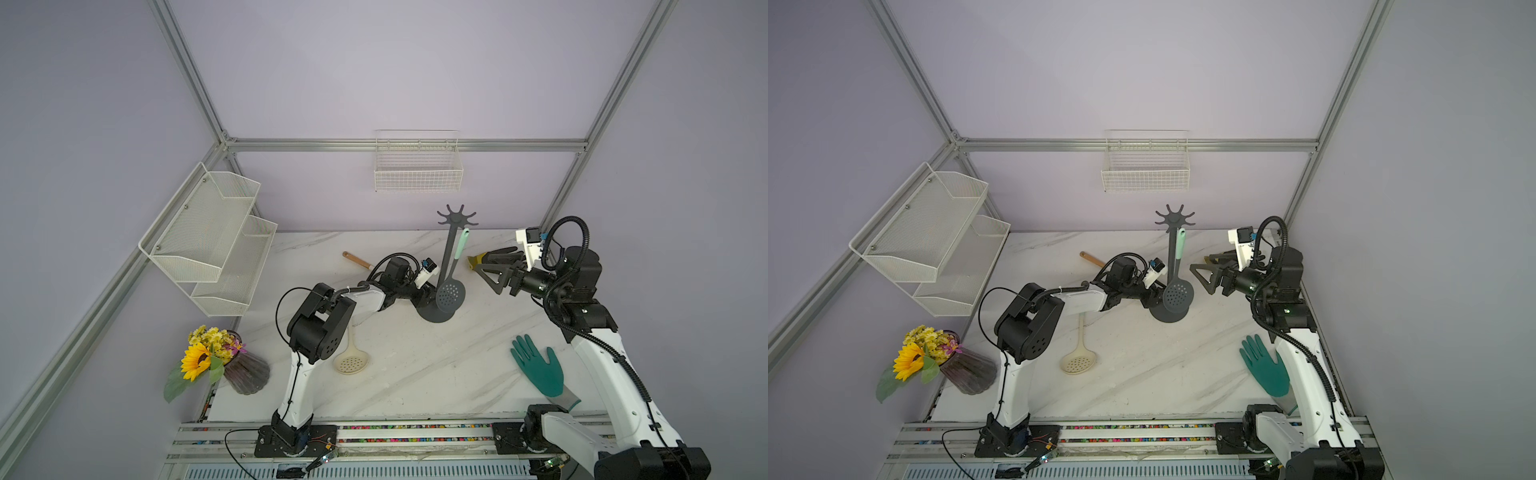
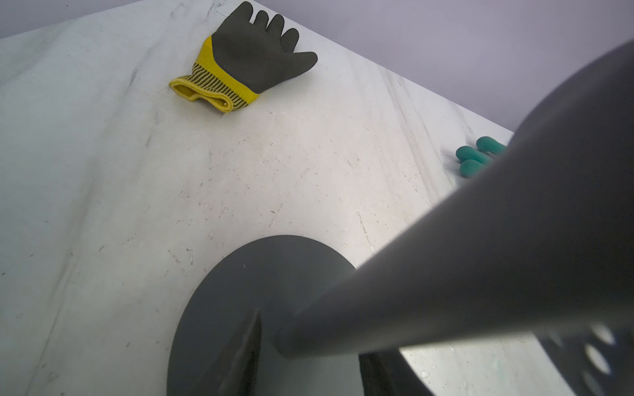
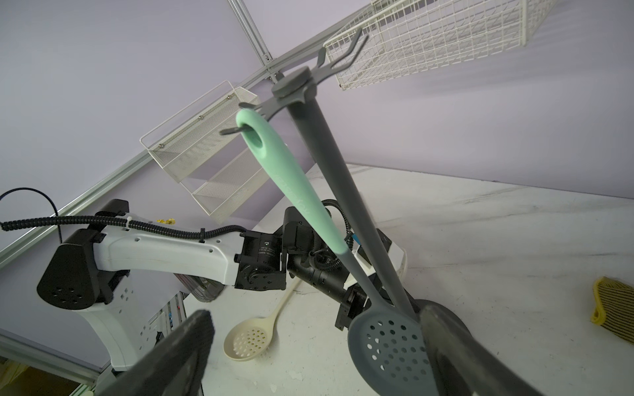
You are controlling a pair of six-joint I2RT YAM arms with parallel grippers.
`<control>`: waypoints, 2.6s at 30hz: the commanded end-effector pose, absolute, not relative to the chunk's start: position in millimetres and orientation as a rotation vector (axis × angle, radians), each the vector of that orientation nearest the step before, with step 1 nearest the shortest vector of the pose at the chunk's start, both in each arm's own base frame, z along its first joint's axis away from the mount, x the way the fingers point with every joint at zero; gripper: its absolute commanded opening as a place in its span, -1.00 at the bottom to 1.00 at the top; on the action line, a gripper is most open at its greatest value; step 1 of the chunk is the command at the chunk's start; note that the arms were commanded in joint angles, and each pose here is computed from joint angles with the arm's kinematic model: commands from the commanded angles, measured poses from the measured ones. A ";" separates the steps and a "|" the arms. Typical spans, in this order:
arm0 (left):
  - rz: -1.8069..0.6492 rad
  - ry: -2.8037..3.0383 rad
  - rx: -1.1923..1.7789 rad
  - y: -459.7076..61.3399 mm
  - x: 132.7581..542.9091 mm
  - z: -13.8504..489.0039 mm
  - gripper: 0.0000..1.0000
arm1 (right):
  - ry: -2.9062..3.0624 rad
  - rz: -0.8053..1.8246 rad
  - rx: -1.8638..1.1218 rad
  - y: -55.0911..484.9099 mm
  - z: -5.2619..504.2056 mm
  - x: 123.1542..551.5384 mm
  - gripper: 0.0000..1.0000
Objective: Hang the skimmer on the kitchen utensil rack
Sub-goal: Adjust the rack at the center of the board.
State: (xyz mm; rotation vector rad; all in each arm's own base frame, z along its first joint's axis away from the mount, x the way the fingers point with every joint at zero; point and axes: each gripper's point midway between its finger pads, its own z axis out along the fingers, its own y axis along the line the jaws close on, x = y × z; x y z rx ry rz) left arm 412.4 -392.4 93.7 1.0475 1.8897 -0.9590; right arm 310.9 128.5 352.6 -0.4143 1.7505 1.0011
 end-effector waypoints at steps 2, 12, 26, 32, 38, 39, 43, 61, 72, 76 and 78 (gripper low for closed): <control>-0.996 1.807 1.054 -406.6 416.0 108.1 -0.37 | 1.758 0.995 -0.436 129.4 350.0 308.7 0.95; -0.993 1.796 1.015 -406.7 414.5 104.8 -1.00 | 1.762 0.992 -0.433 129.2 350.0 306.1 0.95; -0.833 1.852 0.893 -397.4 419.9 87.5 -1.00 | 1.758 0.976 -0.429 127.9 350.5 304.8 0.95; -0.756 1.880 0.779 -389.3 428.1 79.5 -1.00 | 1.773 0.959 -0.409 125.5 347.7 304.5 0.94; -0.690 1.903 0.645 -383.6 436.5 70.9 -1.00 | 1.814 0.886 -0.365 117.6 339.0 305.4 0.95; -0.653 1.910 0.605 -380.8 439.3 68.7 -1.00 | 1.821 0.872 -0.360 116.1 338.4 305.8 0.95; -0.589 1.908 0.562 -383.7 441.1 64.4 -1.00 | 1.827 0.856 -0.362 116.0 337.2 304.4 0.95; -0.508 1.931 0.692 -414.3 426.7 38.2 -0.25 | 1.838 0.819 -0.359 114.8 329.9 300.4 0.95; -0.503 1.939 0.809 -395.8 394.9 69.8 1.00 | 1.897 0.766 -0.331 109.1 317.4 286.6 0.95; -0.453 1.942 0.864 -379.6 380.7 83.0 1.00 | 1.876 0.806 -0.345 115.7 321.7 273.3 0.95; -0.462 1.922 0.881 -373.0 370.8 97.7 1.00 | 1.867 0.845 -0.359 122.5 324.9 267.8 0.94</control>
